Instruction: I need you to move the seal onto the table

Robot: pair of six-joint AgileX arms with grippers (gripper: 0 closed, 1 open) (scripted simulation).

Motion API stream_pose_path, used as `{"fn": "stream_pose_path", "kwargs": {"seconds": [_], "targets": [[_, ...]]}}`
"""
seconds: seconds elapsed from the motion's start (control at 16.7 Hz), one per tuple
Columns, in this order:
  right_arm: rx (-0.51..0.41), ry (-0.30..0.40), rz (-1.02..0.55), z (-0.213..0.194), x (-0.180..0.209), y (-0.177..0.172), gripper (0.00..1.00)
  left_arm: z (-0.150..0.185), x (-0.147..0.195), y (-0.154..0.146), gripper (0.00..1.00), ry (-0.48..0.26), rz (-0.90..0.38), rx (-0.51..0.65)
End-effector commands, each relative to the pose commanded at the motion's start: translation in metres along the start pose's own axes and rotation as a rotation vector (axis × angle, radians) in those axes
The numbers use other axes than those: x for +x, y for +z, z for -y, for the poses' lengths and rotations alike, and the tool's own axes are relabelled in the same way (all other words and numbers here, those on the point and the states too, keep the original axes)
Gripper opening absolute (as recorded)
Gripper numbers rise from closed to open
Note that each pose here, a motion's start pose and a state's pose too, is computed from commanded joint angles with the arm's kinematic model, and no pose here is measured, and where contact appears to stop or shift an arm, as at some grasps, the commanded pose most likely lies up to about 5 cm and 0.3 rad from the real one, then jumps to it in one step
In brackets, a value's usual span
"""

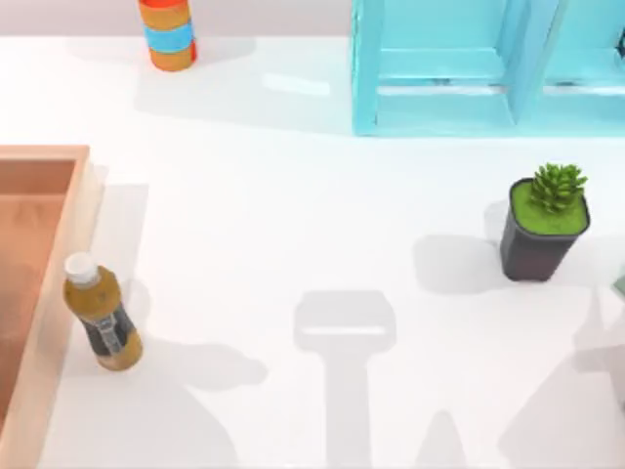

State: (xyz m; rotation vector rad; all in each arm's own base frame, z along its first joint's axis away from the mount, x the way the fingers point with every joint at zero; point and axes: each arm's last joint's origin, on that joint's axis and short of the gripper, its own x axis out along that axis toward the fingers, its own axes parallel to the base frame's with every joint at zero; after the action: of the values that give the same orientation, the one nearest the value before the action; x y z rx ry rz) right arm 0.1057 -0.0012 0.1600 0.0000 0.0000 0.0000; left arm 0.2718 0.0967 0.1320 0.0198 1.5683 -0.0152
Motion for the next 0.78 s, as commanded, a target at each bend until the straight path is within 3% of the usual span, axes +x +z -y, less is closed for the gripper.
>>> {"fn": "stream_pose_path", "kwargs": {"seconds": [0.3,0.54,0.78], "targets": [[0.0,0.0,0.0,0.0,0.0,0.0,1.0,0.018,-0.038,0.014,0.0,0.018,0.08,-0.013],[0.0,0.0,0.0,0.0,0.0,0.0,1.0,0.055,-0.095,0.025,0.0,0.012,0.187,-0.011],[0.0,0.0,0.0,0.0,0.0,0.0,1.0,0.1,-0.14,0.02,0.0,-0.021,0.216,0.001]]}}
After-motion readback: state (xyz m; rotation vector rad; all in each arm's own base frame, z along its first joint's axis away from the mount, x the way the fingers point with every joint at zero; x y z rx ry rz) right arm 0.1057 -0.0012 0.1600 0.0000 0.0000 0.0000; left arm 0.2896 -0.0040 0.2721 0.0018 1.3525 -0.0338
